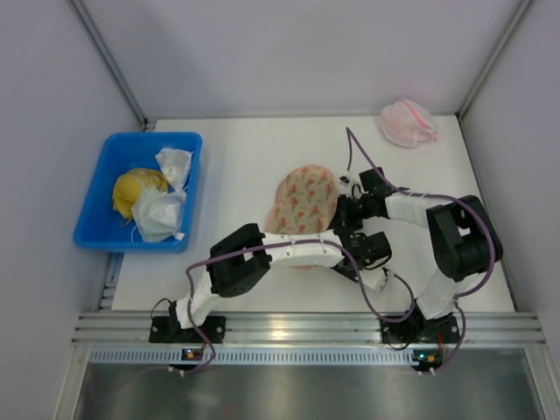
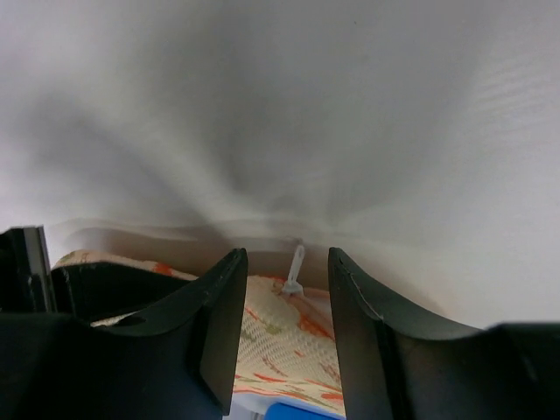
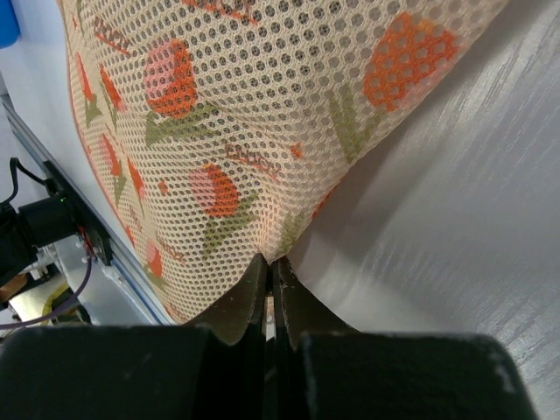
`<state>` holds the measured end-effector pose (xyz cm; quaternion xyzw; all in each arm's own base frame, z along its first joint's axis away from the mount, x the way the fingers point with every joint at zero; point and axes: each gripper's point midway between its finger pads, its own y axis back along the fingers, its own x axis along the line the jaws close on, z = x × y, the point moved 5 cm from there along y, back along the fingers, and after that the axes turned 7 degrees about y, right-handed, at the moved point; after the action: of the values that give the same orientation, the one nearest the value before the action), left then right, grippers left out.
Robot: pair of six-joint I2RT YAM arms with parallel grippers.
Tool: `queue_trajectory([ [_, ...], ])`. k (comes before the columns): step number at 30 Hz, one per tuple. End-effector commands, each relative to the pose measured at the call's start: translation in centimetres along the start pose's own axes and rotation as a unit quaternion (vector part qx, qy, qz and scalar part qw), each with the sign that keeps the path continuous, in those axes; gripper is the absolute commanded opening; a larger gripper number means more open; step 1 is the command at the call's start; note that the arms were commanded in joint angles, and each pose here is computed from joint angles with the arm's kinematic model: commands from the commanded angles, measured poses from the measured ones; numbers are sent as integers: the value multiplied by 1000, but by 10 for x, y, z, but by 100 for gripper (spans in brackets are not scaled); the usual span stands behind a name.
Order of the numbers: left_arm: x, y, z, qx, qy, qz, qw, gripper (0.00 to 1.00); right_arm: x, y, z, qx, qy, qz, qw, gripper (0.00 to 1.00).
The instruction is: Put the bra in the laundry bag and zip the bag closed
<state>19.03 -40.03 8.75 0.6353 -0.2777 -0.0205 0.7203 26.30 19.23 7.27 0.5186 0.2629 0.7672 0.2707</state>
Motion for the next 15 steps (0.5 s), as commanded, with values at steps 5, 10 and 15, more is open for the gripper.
queue_trajectory([
  [5,8,-17,-3,65,-11,-4,998,48,15,11,11,-30,31,1,999,0],
  [10,10,-21,-9,98,-17,-7,995,48,15,10,10,-30,31,0,999,0],
  [15,9,-23,-14,125,-30,-10,992,47,12,8,10,-25,26,-1,999,0],
])
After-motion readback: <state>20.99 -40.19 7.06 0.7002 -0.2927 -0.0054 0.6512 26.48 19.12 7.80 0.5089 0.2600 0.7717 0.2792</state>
